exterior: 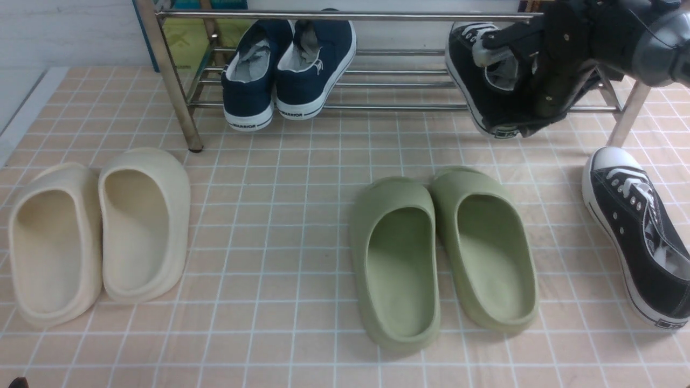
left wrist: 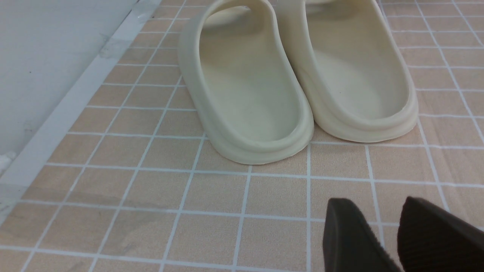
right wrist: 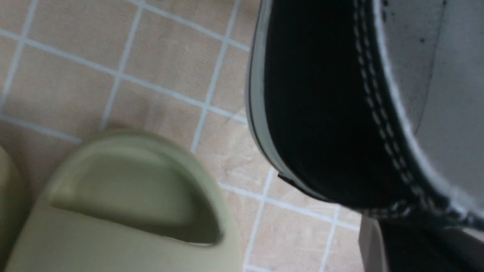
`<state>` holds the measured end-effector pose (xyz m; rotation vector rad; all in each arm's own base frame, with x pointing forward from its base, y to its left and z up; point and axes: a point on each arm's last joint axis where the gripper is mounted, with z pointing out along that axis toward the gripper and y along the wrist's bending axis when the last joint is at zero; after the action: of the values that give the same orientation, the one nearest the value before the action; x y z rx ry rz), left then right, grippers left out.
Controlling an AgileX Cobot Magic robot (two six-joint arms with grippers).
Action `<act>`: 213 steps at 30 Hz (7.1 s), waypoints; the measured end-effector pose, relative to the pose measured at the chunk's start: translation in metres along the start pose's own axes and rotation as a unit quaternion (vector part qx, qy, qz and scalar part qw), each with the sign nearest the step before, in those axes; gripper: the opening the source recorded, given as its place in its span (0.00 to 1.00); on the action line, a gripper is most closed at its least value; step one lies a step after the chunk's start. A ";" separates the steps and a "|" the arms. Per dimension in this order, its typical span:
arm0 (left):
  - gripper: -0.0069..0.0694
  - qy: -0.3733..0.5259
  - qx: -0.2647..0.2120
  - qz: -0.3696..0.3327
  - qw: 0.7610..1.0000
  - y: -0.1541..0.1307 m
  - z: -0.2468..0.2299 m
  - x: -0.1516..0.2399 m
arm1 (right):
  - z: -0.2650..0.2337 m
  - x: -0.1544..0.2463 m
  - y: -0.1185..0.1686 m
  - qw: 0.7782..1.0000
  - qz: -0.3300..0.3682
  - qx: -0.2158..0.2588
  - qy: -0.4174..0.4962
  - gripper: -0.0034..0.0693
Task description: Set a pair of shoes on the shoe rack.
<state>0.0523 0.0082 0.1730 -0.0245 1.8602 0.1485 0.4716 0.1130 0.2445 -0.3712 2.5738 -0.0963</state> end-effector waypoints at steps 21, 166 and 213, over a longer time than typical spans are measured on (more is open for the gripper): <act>0.40 0.000 0.000 0.000 1.000 0.000 0.000 0.000 | -0.059 0.008 -0.005 0.999 0.020 0.016 0.039 0.03; 0.40 0.000 0.000 0.000 1.000 0.000 0.000 0.000 | -0.293 0.046 -0.011 0.985 0.006 -0.094 -0.145 0.03; 0.40 0.000 0.000 0.000 1.000 0.000 0.000 0.000 | -0.244 0.352 0.002 0.878 0.077 -0.041 -0.470 0.04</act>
<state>0.0524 0.0082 0.1731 -0.0243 1.8592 0.1484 0.0565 0.0146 0.2776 -0.1675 1.6264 0.2089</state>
